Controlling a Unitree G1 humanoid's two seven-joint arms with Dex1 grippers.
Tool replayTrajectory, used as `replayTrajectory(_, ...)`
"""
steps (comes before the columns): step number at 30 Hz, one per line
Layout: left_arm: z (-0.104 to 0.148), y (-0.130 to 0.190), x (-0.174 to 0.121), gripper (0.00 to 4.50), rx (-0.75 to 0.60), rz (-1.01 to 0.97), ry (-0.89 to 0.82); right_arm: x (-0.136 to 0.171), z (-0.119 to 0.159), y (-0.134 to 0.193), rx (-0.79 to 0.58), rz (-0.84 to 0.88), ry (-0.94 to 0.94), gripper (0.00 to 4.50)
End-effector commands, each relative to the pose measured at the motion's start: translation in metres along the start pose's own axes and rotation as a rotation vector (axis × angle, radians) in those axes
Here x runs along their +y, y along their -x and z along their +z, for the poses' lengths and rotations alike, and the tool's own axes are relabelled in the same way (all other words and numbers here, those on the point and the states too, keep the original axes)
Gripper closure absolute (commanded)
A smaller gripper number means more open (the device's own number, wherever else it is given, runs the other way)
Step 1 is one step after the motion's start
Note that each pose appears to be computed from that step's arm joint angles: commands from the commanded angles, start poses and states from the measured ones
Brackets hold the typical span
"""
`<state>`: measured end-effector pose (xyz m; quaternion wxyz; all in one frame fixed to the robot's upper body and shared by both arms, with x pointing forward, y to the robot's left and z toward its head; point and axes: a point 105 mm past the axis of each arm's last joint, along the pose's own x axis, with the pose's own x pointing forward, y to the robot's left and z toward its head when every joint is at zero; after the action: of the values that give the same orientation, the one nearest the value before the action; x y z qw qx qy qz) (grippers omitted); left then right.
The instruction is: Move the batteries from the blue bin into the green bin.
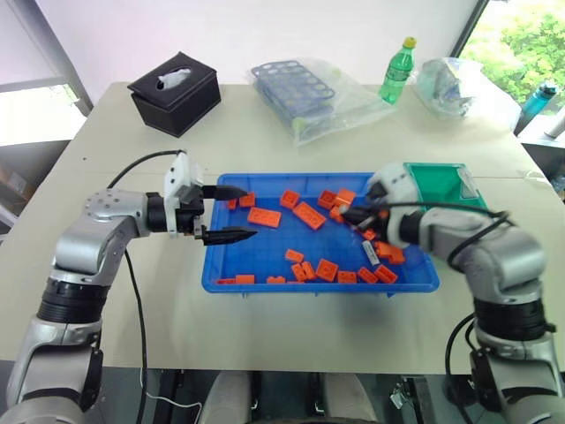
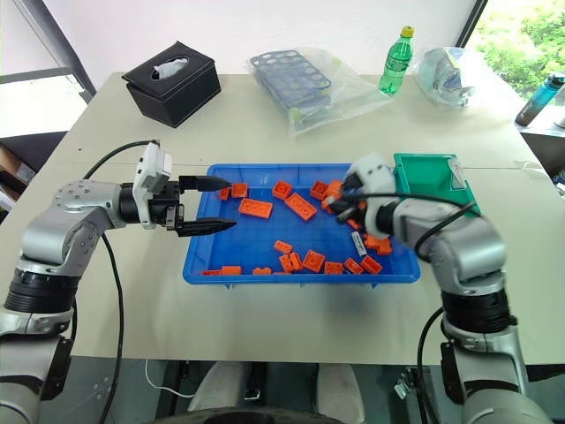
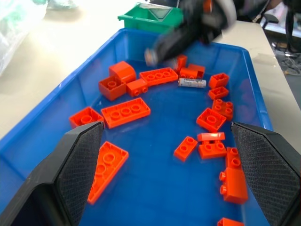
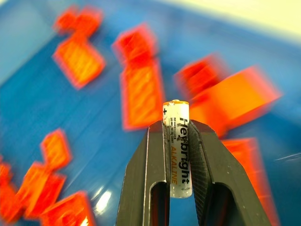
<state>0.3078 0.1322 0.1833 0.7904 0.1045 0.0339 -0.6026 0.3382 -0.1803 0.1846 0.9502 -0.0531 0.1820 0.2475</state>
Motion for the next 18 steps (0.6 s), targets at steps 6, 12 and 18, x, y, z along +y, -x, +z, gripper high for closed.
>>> replayTrajectory(6,0.014,-0.002,0.001,0.0,-0.038,0.004,-0.062,-0.087,0.004,0.048,-0.039,-0.338,-0.061,4.43)
replayTrajectory(12,0.017,-0.004,0.0,0.0,-0.046,0.004,-0.069,-0.097,-0.009,0.049,-0.005,-0.384,-0.061,2.5)
replayTrajectory(18,0.018,-0.003,0.0,0.0,-0.049,0.006,-0.072,-0.072,0.024,0.047,-0.091,-0.281,0.136,0.53)
